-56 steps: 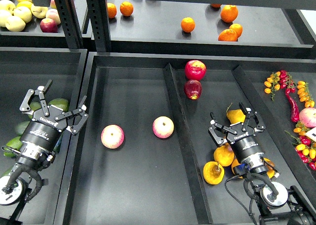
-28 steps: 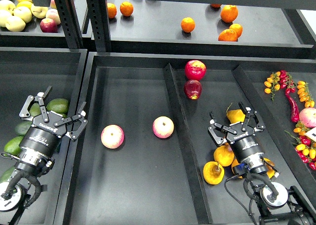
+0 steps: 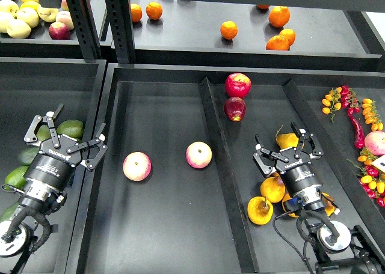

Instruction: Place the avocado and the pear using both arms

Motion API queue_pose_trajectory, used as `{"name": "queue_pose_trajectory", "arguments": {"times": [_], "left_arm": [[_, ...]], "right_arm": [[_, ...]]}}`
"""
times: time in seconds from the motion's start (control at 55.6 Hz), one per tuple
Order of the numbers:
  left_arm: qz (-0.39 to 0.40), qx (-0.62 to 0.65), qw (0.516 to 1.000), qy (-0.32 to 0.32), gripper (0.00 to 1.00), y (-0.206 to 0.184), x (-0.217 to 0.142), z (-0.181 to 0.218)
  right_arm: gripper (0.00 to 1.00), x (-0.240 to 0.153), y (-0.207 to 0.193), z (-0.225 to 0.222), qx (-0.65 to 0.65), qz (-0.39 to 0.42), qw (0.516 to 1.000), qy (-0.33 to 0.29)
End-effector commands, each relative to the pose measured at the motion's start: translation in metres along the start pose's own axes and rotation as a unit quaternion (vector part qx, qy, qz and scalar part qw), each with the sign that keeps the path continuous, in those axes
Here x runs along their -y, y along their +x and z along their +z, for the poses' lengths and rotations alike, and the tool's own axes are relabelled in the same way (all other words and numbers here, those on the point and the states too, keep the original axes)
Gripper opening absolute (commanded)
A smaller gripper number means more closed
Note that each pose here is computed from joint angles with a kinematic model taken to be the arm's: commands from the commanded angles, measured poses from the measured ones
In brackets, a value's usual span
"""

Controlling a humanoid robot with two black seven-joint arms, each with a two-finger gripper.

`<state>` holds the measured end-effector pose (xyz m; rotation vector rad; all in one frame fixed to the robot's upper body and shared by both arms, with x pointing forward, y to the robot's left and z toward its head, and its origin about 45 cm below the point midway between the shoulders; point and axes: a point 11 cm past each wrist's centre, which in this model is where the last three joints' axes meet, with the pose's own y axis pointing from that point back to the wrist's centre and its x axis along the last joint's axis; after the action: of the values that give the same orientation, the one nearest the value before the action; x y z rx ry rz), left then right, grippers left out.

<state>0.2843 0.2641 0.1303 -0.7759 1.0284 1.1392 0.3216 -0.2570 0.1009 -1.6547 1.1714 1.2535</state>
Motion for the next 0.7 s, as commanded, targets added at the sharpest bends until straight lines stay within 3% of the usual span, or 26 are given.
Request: {"name": "queue_pose_trajectory", "arguments": {"times": [0.0,0.684], "left_arm": [[0.016,-0.001,1.000,-0.001,1.00,-0.0007,0.0013,0.0011],[0.034,-0.003,0.999,-0.003,1.00,-0.0018,0.0034,0.0020]], "right_arm": [[1.00,0.0040,-0.0102,-0.0012,-0.003,-0.016,1.000,0.001],[1.00,0.0048,-0.0136,-0.0048,-0.002,-0.014,1.000,0.007]]}}
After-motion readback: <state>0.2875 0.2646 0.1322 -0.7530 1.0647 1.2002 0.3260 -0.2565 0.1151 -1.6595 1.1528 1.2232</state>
